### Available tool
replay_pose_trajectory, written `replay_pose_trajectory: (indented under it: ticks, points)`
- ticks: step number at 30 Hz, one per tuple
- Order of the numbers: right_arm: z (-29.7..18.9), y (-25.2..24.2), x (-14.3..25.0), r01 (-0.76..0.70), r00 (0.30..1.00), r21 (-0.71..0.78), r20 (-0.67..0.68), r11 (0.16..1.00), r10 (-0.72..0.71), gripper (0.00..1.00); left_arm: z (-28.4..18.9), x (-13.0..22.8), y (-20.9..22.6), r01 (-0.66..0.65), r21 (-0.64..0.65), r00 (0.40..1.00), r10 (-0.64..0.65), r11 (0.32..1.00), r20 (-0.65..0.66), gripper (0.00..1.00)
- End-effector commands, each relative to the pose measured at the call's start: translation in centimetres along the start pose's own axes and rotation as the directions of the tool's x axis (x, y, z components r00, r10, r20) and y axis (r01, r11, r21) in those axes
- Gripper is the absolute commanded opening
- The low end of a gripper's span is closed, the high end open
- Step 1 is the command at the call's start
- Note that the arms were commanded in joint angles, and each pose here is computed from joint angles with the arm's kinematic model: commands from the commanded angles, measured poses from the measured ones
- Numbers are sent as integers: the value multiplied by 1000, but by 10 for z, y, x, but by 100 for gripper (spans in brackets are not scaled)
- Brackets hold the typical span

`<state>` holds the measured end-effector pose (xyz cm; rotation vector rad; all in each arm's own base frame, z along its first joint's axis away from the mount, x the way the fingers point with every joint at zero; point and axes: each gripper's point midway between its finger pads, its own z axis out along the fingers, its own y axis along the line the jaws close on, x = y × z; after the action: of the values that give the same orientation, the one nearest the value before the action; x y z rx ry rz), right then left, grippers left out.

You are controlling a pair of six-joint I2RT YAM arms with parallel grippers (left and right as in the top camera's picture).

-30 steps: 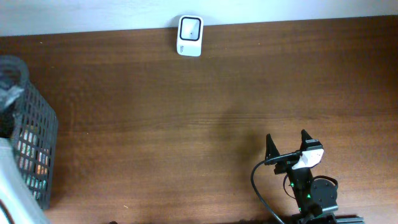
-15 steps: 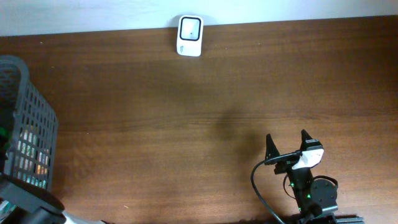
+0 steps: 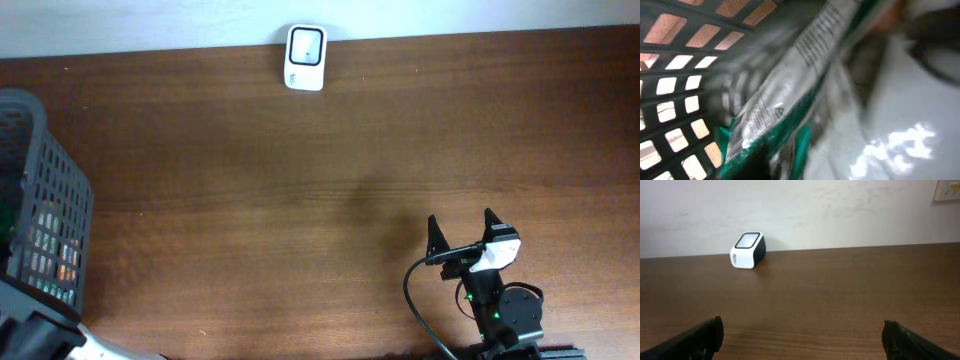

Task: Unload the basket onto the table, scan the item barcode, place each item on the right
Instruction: 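Carry the green 3M glove package to the table center and release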

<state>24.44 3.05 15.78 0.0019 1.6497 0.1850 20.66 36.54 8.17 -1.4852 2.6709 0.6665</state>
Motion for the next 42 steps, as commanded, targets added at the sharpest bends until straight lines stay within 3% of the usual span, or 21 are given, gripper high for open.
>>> replay_pose_trajectory:
  ticks: [1, 4, 8, 11, 13, 16, 18, 20, 21, 25, 27, 29, 30, 35, 42]
  points:
    - [0, 1, 3, 4, 1000, -5, -8, 1000, -4, 98, 1, 2, -2, -7, 11, 1000, 7, 1000, -6, 0]
    - [0, 1, 3, 4, 1000, -5, -8, 1000, -4, 99, -16, 1, -9, -35, 34, 999, 35, 999, -16, 0]
    - [0, 1, 3, 4, 1000, -5, -8, 1000, -4, 98, -96, -40, -29, -74, 73, 984, 61, 995, 166, 0]
    - [0, 1, 3, 4, 1000, -5, -8, 1000, -4, 98, -203, -76, -44, -92, 136, 906, 27, 986, 422, 0]
    - [0, 1, 3, 4, 1000, -5, -8, 1000, -4, 98, -292, -83, -51, -120, 214, 801, -33, 970, 598, 0]
    - [0, 1, 3, 4, 1000, -5, -8, 1000, -4, 98, -419, -52, -80, -302, 451, 652, -163, 840, 740, 0]
    - [0, 1, 3, 4, 1000, -5, -8, 1000, -4, 98, -472, -12, -99, -450, 513, 599, -179, 731, 780, 0]
    - [0, 1, 3, 4, 1000, -5, -8, 1000, -4, 98, -497, 31, -128, -577, 528, 592, -126, 623, 796, 0]
    - [0, 1, 3, 4, 1000, -5, -7, 1000, -4, 98, -502, 62, -155, -651, 531, 604, -53, 543, 795, 0]
    - [0, 1, 3, 4, 1000, -5, -8, 1000, -4, 98, -455, 140, -246, -756, 503, 633, 273, 419, 724, 0]
    - [0, 1, 3, 4, 1000, -5, -8, 1000, -4, 98, -411, 171, -283, -736, 501, 673, 410, 456, 615, 0]
    - [0, 1, 3, 4, 1000, -5, -8, 1000, -4, 98, -374, 200, -314, -767, 447, 641, 533, 460, 552, 0]
    - [0, 1, 3, 4, 1000, -5, -8, 1000, -4, 98, -361, 209, -322, -757, 436, 653, 556, 486, 514, 0]
    - [0, 1, 3, 4, 1000, -5, -8, 1000, -4, 98, -308, 268, -363, -614, 467, 786, 551, 637, 282, 0]
    - [0, 1, 3, 4, 1000, -5, -8, 1000, -4, 98, -252, 376, -391, -573, 372, 806, 585, 731, 90, 0]
